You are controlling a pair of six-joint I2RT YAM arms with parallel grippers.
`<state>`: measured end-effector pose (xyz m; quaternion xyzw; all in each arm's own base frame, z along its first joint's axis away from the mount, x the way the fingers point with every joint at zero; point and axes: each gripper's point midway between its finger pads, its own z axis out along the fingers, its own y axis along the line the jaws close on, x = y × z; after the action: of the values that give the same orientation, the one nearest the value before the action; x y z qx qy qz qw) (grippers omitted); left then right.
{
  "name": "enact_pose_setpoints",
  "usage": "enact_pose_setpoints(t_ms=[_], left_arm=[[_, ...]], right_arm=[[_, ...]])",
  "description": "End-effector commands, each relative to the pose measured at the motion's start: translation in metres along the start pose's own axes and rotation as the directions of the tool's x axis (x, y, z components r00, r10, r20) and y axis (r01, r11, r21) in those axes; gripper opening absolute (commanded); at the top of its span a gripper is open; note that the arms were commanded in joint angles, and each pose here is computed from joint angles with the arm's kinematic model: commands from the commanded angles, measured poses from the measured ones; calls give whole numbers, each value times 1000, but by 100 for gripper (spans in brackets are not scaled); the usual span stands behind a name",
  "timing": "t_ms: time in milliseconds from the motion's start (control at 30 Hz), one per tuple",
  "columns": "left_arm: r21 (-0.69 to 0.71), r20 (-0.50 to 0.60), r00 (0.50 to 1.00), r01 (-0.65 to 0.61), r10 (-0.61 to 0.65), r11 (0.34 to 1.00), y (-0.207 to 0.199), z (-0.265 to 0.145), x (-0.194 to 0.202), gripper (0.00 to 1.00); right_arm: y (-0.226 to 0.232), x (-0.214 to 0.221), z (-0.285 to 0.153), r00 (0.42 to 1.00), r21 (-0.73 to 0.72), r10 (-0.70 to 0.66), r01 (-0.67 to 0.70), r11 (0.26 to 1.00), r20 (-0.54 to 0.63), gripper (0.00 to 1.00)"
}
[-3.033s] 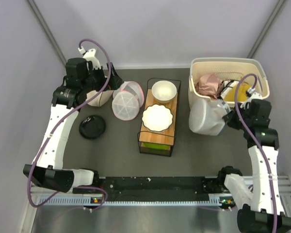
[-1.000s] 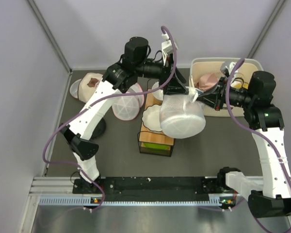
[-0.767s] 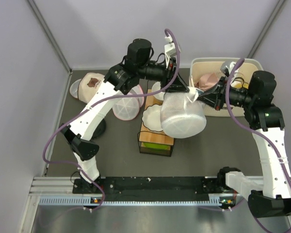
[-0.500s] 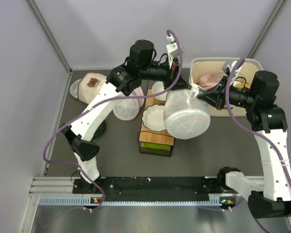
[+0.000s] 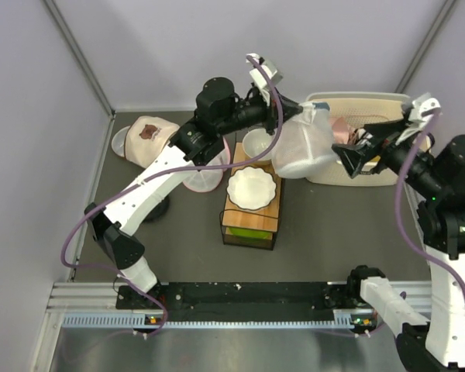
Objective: Unzip the laundry bag and remove the bra
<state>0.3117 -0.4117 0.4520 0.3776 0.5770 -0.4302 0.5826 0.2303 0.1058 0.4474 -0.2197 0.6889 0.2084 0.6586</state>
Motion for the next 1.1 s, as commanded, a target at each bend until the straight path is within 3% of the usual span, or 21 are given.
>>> enact_pose_setpoints(t_ms=[0,133,267,367,433,600,700,933,1067], left_arm=[[-106,305,928,-188,212,976,0,-23,-99,0],[-204,375,865,-273,333,940,14,-22,-119,0],[-315,360,823,-337,440,887,36,-11,-109,0],[-330,329,812,-379,482,864,44,-2,-92,0],[-316,320,816,-388,482,866,43,0,-84,0],[-246,309,840,-382,446,891,35,6,-62,0],[-220,311,852,-367,421,904,29,7,-58,0],[-191,312,862,-356,401,915,17,10,-55,0],[-181,314,869,-341,383,922,15,12,-54,0]], right_arm=[[11,-51,-17,988,17,90,-93,995,129,99],[12,-57,-10,977,-3,173,-174,985,125,99],[4,-53,5,959,5,260,-262,965,112,98],[-13,-46,20,939,65,329,-336,940,102,90],[-16,-42,32,923,56,376,-381,923,78,82],[-19,-47,50,890,17,448,-451,893,83,44],[-20,-51,59,871,-13,483,-484,875,95,33],[-6,-66,69,845,-109,520,-510,853,123,29],[11,-73,74,848,-159,513,-492,856,133,32]])
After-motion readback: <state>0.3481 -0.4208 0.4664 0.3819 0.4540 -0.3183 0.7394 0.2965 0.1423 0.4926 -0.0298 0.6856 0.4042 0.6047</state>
